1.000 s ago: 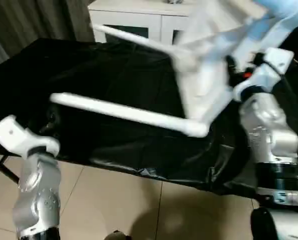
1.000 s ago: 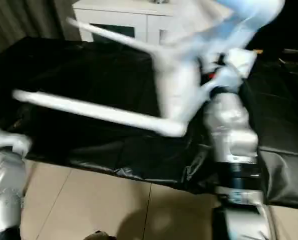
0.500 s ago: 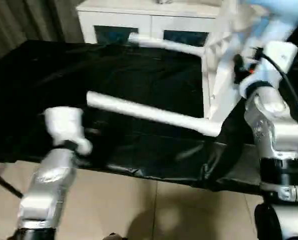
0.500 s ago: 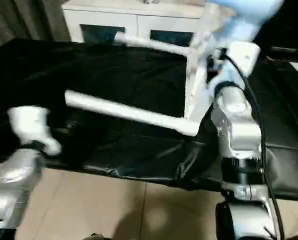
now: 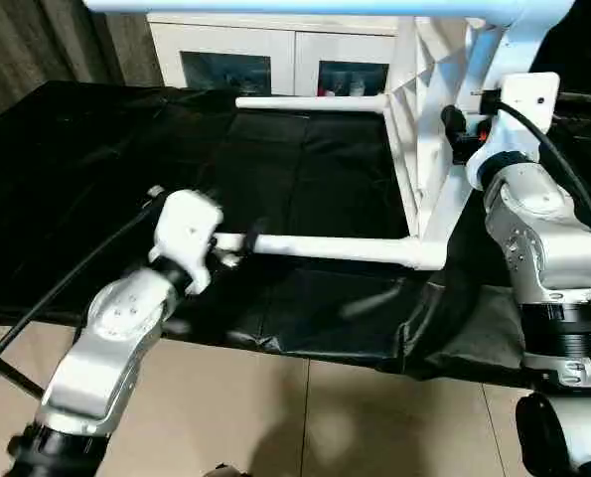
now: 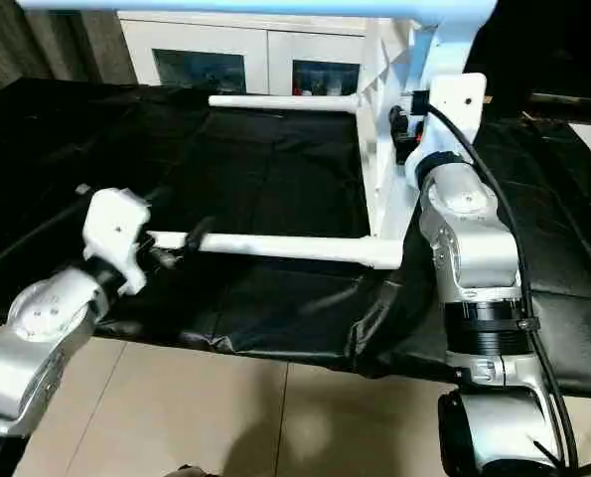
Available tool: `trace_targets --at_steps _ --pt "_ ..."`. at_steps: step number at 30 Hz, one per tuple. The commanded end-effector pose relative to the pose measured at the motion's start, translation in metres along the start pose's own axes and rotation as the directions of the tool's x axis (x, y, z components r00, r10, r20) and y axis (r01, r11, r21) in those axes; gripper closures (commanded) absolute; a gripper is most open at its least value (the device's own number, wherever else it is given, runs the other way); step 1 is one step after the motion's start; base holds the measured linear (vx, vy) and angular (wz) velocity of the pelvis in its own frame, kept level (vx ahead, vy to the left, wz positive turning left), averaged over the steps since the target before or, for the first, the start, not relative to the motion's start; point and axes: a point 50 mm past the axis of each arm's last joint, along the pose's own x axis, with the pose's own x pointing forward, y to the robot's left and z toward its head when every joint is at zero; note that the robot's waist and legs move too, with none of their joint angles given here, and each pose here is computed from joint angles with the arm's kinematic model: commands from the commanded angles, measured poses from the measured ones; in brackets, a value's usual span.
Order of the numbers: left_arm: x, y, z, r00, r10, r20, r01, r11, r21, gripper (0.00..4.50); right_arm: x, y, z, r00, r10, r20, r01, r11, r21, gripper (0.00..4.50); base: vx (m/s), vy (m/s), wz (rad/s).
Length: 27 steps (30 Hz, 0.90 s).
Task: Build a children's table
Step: Flip table
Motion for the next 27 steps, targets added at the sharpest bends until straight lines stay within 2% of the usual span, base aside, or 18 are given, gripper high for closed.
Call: trace_targets --at_steps 1,6,8,9,12,13,14,16,18,19,20,23,24,25,26,27 --pt "0.003 -0.003 0.010 0.998 -0.037 0.053 0.036 0.999 0.031 0.49 -0.006 0.010 -0.015 0.997 0.072 -0.021 -0.072 0.997 -0.013 1.54 0.000 0.000 0.00" --pt "0.005 -0.002 0.012 0.996 -0.030 0.079 0.030 1.000 -0.006 0.49 -0.016 0.012 -0.024 0.997 0.081 0.011 -0.081 0.997 0.000 1.23 0.000 0.000 0.00" --pt "0.007 0.000 0.008 0.998 0.001 0.055 0.001 0.999 -0.036 0.49 -0.029 0.017 -0.041 0.992 0.118 0.036 -0.118 0.993 -0.006 1.07 0.000 0.000 0.00" --pt "0.008 0.000 0.007 0.999 0.005 0.050 -0.003 0.999 -0.039 0.49 -0.030 0.017 -0.042 0.992 0.121 0.040 -0.121 0.993 -0.009 1.00 0.000 0.000 0.00" --pt "0.009 0.002 0.009 0.996 0.021 0.082 -0.014 0.996 -0.084 0.49 -0.046 0.014 -0.046 0.981 0.127 0.145 -0.125 0.992 -0.023 0.81 0.000 0.000 0.00" --pt "0.009 0.002 0.009 0.996 0.021 0.083 -0.014 0.996 -0.082 0.49 -0.046 0.014 -0.047 0.981 0.128 0.148 -0.126 0.992 -0.024 0.75 0.000 0.000 0.00" --pt "0.010 0.004 0.013 0.994 0.007 0.109 -0.002 0.999 -0.054 0.49 -0.060 0.013 -0.049 0.965 0.165 0.206 -0.151 0.985 -0.083 0.65 0.000 0.000 0.00" --pt "0.012 0.004 0.016 0.993 -0.024 0.117 0.022 0.999 0.026 0.49 -0.073 0.014 -0.054 0.950 0.203 0.238 -0.155 0.966 -0.207 0.45 0.000 0.000 0.00" --pt "0.013 0.004 0.017 0.993 -0.033 0.114 0.026 0.998 0.060 0.49 -0.075 0.014 -0.055 0.947 0.210 0.243 -0.155 0.962 -0.227 0.30 0.000 0.000 0.00" --pt "0.014 0.005 0.017 0.993 -0.047 0.108 0.035 0.993 0.109 0.49 -0.078 0.014 -0.056 0.944 0.212 0.254 -0.148 0.957 -0.248 0.22 0.000 0.000 0.00" --pt "0.014 0.007 0.019 0.992 -0.067 0.110 0.044 0.978 0.202 0.49 -0.083 0.014 -0.056 0.935 0.214 0.282 -0.126 0.946 -0.299 0.13 0.000 0.000 0.00" --pt "0.015 0.014 0.025 0.989 -0.061 0.138 0.017 0.953 0.304 0.49 -0.090 0.012 -0.055 0.922 0.215 0.322 -0.085 0.923 -0.375 0.05 0.000 0.000 0.00" --pt "0.015 0.021 0.033 0.985 -0.048 0.166 -0.023 0.916 0.401 0.49 -0.093 0.012 -0.055 0.914 0.225 0.336 -0.082 0.917 -0.391 0.05 0.000 0.000 0.00" --pt "0.015 0.021 0.033 0.985 -0.048 0.166 -0.023 0.916 0.401 0.49 -0.093 0.012 -0.055 0.914 0.225 0.336 -0.082 0.917 -0.391 0.05 0.000 0.000 0.00" --pt "0.017 0.034 0.047 0.974 -0.022 0.225 -0.107 0.830 0.547 0.49 -0.096 0.018 -0.055 0.899 0.268 0.346 -0.108 0.901 -0.419 0.05 0.000 0.000 0.00" --pt "0.020 0.044 0.058 0.965 0.006 0.261 -0.170 0.775 0.609 0.49 -0.096 0.026 -0.055 0.882 0.319 0.346 -0.151 0.889 -0.433 0.05 0.000 0.000 0.00"
